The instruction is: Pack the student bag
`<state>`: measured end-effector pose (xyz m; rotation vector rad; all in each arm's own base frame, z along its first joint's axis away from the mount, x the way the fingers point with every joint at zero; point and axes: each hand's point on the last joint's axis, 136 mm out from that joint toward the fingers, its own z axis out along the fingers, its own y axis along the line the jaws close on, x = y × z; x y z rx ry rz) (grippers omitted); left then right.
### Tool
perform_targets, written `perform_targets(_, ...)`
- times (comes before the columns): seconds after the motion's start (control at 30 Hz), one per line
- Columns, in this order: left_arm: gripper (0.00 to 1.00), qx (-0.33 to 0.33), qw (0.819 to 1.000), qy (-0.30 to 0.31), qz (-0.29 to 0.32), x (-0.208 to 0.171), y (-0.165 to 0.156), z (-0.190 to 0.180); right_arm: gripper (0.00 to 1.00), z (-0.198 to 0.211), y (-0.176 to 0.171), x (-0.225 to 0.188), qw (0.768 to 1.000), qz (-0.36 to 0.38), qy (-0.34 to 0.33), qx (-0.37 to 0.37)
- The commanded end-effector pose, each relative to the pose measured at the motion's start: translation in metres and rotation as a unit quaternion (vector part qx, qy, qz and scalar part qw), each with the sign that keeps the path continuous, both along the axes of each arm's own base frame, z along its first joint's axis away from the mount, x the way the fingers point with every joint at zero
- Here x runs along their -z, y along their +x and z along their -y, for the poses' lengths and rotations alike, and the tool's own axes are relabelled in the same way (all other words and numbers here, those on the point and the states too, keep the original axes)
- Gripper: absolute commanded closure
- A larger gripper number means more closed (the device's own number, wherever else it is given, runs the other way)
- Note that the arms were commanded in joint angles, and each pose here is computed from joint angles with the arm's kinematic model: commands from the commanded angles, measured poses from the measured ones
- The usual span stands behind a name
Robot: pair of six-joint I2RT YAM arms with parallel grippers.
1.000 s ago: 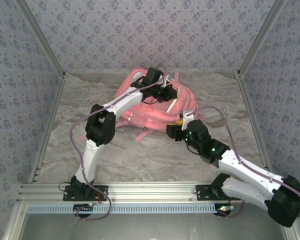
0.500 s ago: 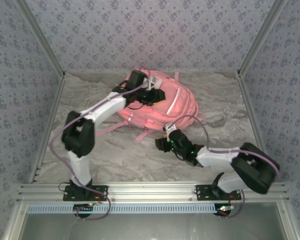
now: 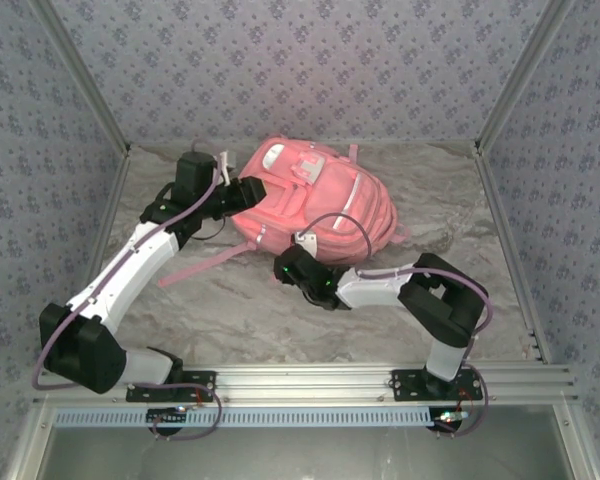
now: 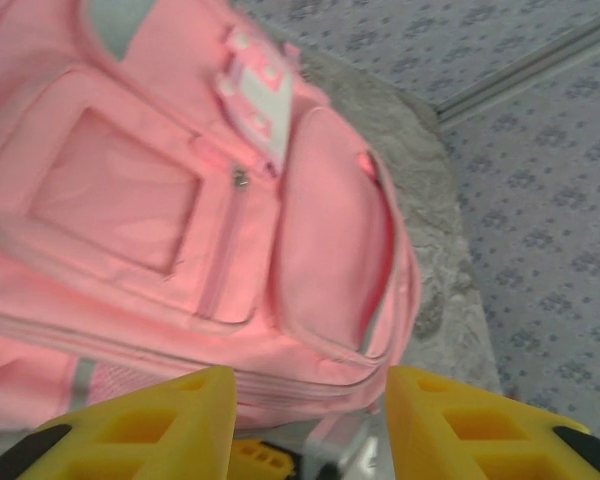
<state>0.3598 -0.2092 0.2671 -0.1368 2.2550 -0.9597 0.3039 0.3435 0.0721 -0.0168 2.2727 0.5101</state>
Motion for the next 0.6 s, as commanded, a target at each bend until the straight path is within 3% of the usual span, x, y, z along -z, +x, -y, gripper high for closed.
perform_targets(0.0, 0.57, -0.011, 1.000, -0.002, 0.014, -0.007, -0.002, -0.013, 0.51, 0.027, -0.001, 0.025, 0.995, -0.030, -0.063, 0.066)
perform_targets(0.57, 0.57, -0.015, 1.000, -0.022, 0.014, -0.005, 0.001, -0.018, 0.52, 0.005, 0.014, 0.041, 0.994, -0.024, -0.095, 0.037)
